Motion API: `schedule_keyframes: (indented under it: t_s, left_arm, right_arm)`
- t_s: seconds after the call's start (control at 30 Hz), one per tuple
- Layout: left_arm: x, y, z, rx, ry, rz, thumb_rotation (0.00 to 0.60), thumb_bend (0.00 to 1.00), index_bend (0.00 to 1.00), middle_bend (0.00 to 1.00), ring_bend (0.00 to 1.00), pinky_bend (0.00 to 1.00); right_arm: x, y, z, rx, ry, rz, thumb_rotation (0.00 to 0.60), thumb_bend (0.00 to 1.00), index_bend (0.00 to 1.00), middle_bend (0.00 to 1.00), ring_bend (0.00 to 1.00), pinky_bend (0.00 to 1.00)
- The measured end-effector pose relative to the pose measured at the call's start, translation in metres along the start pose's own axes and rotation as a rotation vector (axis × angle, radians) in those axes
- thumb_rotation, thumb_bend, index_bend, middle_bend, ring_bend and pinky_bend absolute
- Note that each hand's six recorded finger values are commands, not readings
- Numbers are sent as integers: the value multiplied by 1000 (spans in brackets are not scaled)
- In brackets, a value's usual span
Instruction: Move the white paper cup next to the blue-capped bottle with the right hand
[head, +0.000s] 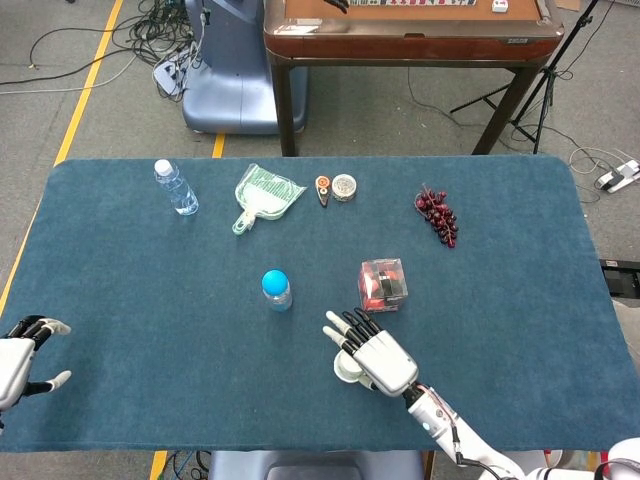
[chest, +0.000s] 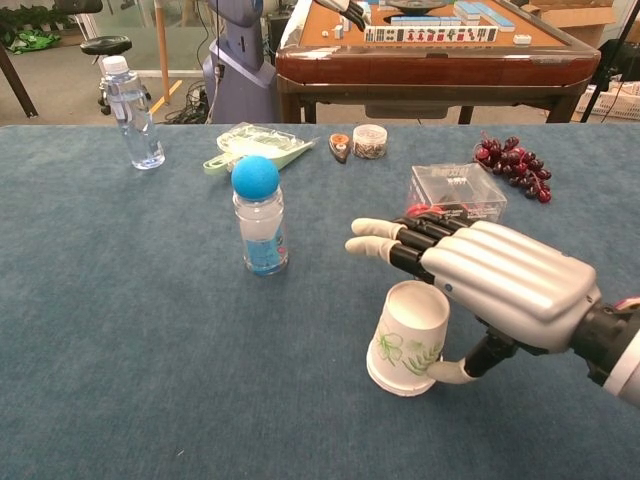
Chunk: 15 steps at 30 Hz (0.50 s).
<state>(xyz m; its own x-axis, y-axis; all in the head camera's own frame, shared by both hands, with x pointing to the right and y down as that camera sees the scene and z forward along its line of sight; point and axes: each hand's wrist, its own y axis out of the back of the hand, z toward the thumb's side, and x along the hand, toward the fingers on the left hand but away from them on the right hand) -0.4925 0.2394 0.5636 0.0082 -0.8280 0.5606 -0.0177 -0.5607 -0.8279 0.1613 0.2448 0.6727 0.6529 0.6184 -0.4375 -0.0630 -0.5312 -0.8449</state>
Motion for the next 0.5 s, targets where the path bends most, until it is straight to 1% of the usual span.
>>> schedule_keyframes:
  t_s: [0.5]
  left_arm:
    - [-1, 3, -2, -5, 4, 6, 600, 62, 347, 310, 199, 431]
  right_arm:
    - [-19, -8, -9, -2, -50, -13, 600, 0, 61, 0, 0, 73]
